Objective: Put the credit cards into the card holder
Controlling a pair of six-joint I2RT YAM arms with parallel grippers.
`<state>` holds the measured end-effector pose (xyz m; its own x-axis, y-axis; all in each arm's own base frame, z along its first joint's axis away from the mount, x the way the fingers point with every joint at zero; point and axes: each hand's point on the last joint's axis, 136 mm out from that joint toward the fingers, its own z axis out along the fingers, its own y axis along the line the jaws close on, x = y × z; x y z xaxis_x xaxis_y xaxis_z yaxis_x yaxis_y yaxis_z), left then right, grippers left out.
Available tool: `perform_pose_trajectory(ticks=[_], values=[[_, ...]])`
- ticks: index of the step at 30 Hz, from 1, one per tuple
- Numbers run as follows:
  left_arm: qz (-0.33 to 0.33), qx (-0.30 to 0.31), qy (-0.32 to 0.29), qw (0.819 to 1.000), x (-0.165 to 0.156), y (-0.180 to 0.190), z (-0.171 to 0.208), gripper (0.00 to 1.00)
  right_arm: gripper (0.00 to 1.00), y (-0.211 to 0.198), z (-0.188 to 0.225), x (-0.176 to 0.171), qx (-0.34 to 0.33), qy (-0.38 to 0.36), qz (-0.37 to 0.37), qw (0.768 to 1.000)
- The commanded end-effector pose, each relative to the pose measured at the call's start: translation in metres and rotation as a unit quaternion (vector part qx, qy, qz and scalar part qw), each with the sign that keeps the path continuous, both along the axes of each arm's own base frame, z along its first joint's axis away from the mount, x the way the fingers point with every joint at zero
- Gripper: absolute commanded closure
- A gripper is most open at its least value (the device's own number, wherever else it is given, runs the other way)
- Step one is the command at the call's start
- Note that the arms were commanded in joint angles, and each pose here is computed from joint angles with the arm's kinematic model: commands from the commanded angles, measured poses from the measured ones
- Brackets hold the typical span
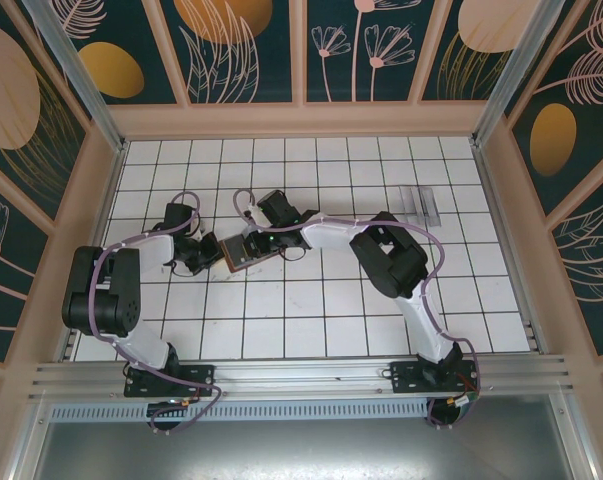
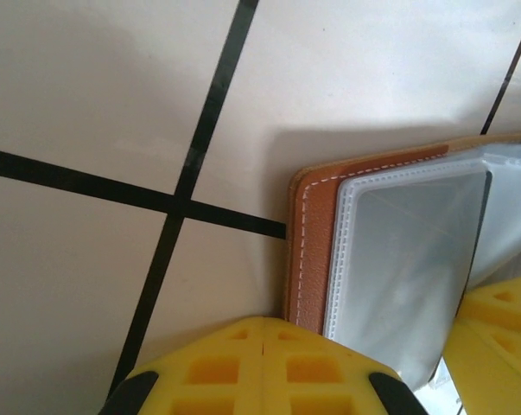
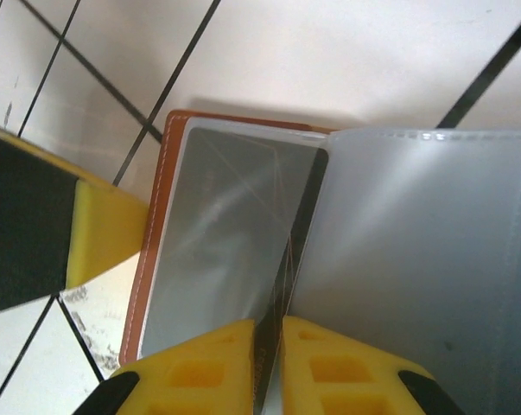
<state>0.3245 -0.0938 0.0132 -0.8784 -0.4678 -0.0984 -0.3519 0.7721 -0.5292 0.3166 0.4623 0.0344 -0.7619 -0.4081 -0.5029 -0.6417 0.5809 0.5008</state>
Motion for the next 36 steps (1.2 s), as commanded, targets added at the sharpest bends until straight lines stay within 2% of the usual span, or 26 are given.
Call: perform_pose_trajectory(ticks=[1, 5, 10, 17, 20, 22, 24, 28, 30, 36], values=[[-0.014, 0.017, -0.010, 1.000, 0.008, 0.003, 0.003, 1.00, 0.86, 0.007, 0.008, -0.035, 0.012, 0.006, 0.103, 0.995], [-0.015, 0.027, -0.008, 1.000, 0.009, 0.005, 0.001, 1.00, 0.85, 0.011, 0.016, -0.039, 0.039, 0.015, 0.124, 0.991], [-0.005, 0.021, -0.022, 1.000, 0.008, 0.005, 0.006, 1.00, 0.77, 0.015, 0.028, -0.036, 0.062, 0.020, 0.123, 0.990], [-0.014, 0.004, -0.026, 1.000, 0.007, -0.001, 0.014, 1.00, 0.71, -0.010, 0.065, -0.015, 0.093, 0.003, 0.045, 0.995], [-0.017, -0.013, -0.018, 1.000, 0.003, -0.006, 0.015, 0.98, 0.68, -0.021, 0.076, -0.012, 0.079, 0.000, 0.014, 0.997], [-0.018, -0.027, -0.022, 0.999, 0.001, -0.010, 0.018, 0.96, 0.60, -0.028, 0.079, -0.019, 0.076, 0.008, 0.010, 0.997], [-0.019, -0.025, -0.021, 0.999, -0.002, -0.009, 0.019, 0.93, 0.55, -0.040, 0.076, -0.021, 0.067, 0.007, -0.027, 0.997], [-0.016, -0.042, -0.024, 0.999, -0.004, -0.014, 0.021, 0.88, 0.53, -0.071, 0.049, -0.014, 0.013, 0.053, -0.153, 0.987], [-0.016, -0.041, -0.028, 0.999, -0.002, -0.014, 0.021, 0.84, 0.48, -0.073, 0.039, -0.018, 0.016, 0.071, -0.164, 0.984], [-0.016, -0.044, -0.021, 0.999, -0.005, -0.014, 0.013, 0.81, 0.48, -0.068, 0.021, -0.013, 0.001, 0.087, -0.177, 0.980]])
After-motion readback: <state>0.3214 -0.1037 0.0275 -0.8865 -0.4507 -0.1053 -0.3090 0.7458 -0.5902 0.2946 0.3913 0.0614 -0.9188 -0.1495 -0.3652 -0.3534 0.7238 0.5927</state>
